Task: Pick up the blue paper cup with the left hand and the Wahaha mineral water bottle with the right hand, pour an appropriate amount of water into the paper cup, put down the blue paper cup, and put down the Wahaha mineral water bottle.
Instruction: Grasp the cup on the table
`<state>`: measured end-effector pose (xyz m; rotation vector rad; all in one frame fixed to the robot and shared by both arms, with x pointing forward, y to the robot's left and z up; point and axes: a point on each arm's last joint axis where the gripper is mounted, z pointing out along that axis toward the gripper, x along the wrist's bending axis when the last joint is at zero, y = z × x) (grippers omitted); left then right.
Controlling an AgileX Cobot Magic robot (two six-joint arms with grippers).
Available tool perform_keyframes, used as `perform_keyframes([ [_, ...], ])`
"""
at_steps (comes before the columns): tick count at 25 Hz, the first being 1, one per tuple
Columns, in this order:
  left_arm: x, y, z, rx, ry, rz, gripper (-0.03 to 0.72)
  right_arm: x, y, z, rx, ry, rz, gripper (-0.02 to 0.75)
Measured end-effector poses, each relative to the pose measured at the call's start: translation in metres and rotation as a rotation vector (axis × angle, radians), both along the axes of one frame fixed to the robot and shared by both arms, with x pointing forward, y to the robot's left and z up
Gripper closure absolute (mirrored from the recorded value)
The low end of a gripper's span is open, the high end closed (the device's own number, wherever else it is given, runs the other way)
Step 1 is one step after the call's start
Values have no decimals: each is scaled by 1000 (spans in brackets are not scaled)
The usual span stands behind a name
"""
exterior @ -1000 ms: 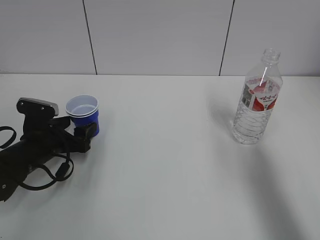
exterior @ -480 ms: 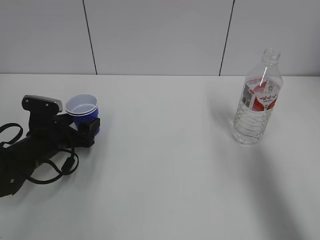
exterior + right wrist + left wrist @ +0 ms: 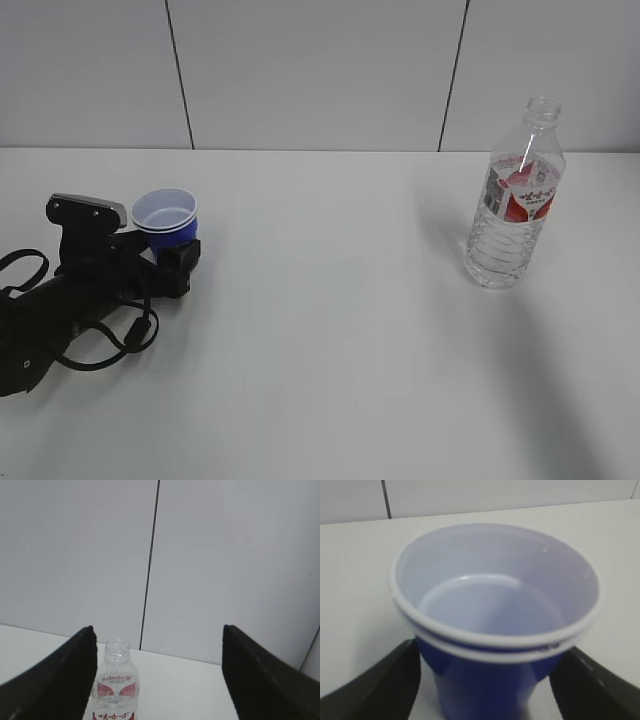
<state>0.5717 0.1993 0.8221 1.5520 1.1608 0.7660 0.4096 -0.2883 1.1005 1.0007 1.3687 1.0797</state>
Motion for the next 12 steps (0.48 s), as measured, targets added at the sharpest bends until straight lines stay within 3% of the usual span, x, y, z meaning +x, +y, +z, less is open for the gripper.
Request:
perform_keyframes([
  [12, 9, -3, 0, -7, -24, 0, 85, 0, 0, 0, 0, 0, 0, 150],
])
